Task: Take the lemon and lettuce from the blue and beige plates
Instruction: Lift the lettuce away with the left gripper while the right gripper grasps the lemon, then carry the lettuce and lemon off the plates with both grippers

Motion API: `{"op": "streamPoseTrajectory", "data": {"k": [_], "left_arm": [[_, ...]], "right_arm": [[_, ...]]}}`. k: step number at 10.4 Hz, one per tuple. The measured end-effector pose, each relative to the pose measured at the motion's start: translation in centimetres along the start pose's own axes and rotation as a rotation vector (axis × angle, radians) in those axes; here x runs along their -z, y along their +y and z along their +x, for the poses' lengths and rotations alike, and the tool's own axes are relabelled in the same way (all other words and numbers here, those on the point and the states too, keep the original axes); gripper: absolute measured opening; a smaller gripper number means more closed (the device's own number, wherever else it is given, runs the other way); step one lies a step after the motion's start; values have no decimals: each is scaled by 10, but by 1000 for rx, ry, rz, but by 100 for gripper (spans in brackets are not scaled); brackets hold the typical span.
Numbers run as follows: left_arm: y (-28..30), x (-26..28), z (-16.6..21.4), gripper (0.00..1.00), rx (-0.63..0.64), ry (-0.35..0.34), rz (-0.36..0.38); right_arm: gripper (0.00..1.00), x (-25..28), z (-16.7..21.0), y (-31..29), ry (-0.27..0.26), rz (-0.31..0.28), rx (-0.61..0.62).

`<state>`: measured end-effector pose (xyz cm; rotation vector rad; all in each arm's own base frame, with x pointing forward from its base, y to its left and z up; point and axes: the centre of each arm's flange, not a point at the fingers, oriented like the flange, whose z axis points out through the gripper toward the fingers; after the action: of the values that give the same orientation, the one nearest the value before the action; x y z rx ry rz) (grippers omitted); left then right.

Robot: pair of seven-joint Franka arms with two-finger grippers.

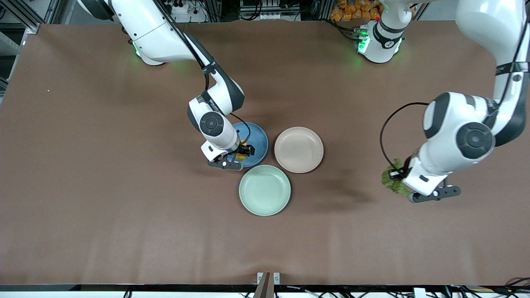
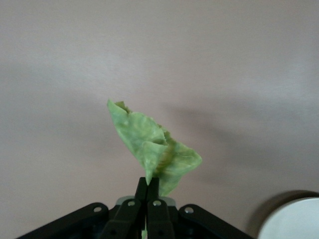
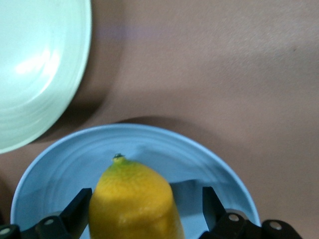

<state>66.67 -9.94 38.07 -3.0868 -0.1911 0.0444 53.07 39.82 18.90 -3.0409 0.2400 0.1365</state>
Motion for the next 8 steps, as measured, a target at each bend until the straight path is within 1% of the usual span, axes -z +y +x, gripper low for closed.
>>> {"op": "streamPoseTrajectory", "data": {"k": [1,2,4,6,8], "left_arm": [[-20,-6,4,2,-26,-13,2],[-45,-15,9,2,-54,-29,2],[-83,-39,16,2,-77,-68,-4],[-86,-64,16,2,-82,-107,-10],[-83,-90,12,2,-89,-151,-12]], "right_arm": [[77,-1,-2,-2,-3,1,4],[63,-1,-3,-3,-3,2,4],[62,0,-3,-4,-4,2,5],[62,8,1,-4,-17,-6,1],[62,38,19,5,-41,-21,-11]]}}
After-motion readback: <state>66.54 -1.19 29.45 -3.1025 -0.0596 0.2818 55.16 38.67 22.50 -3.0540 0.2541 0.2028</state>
